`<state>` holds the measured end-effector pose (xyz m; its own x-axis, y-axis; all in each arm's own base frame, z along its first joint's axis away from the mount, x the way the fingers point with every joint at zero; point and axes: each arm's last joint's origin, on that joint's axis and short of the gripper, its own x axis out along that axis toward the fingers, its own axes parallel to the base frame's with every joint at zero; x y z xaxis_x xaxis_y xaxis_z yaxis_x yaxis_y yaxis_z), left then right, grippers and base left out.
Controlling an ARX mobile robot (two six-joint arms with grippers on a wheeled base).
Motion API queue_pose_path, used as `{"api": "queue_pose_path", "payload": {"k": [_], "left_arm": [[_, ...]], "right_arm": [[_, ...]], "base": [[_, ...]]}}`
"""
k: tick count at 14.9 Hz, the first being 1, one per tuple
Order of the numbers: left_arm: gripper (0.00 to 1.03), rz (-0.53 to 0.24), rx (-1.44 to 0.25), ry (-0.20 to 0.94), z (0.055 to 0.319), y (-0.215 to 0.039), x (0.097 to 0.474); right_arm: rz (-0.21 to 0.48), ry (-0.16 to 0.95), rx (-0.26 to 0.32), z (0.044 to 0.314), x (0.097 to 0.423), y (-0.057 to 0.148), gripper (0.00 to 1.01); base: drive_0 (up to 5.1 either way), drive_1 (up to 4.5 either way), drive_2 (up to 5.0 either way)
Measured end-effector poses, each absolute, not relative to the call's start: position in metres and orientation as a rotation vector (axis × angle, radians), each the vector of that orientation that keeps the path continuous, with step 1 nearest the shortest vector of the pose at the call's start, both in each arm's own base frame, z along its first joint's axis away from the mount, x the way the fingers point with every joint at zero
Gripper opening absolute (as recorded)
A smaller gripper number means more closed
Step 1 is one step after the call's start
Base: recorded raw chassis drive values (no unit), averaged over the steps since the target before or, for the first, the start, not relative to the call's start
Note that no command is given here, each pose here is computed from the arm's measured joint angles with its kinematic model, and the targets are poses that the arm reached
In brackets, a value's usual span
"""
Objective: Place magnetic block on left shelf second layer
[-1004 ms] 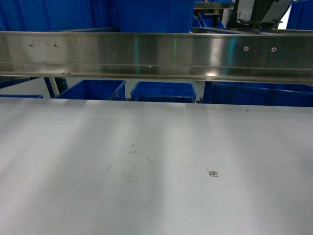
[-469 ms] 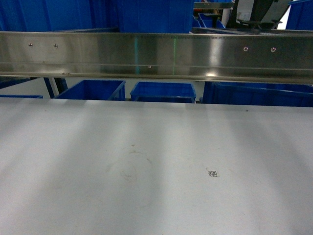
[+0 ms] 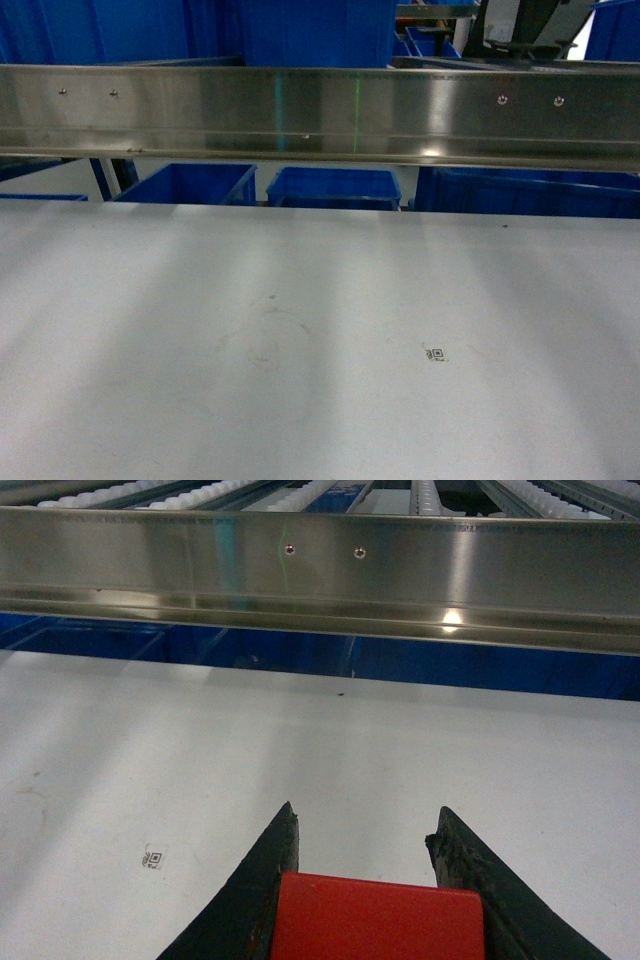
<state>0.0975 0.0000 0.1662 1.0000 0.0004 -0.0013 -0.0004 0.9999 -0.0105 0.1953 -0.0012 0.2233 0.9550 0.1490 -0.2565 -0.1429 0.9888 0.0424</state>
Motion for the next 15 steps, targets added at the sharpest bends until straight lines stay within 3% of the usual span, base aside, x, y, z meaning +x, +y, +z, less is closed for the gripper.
{"api": "queue_pose_path", "payload": {"k": [15], "left_arm": [[0.98,0.0,-0.01,0.002,0.1661,0.0,0.0975]], "right_arm": [[0.149,0.26,0.016,0.2232,0.1952,-0.0012,0.34]], "base": [[-0.3,0.17,0.2]]}}
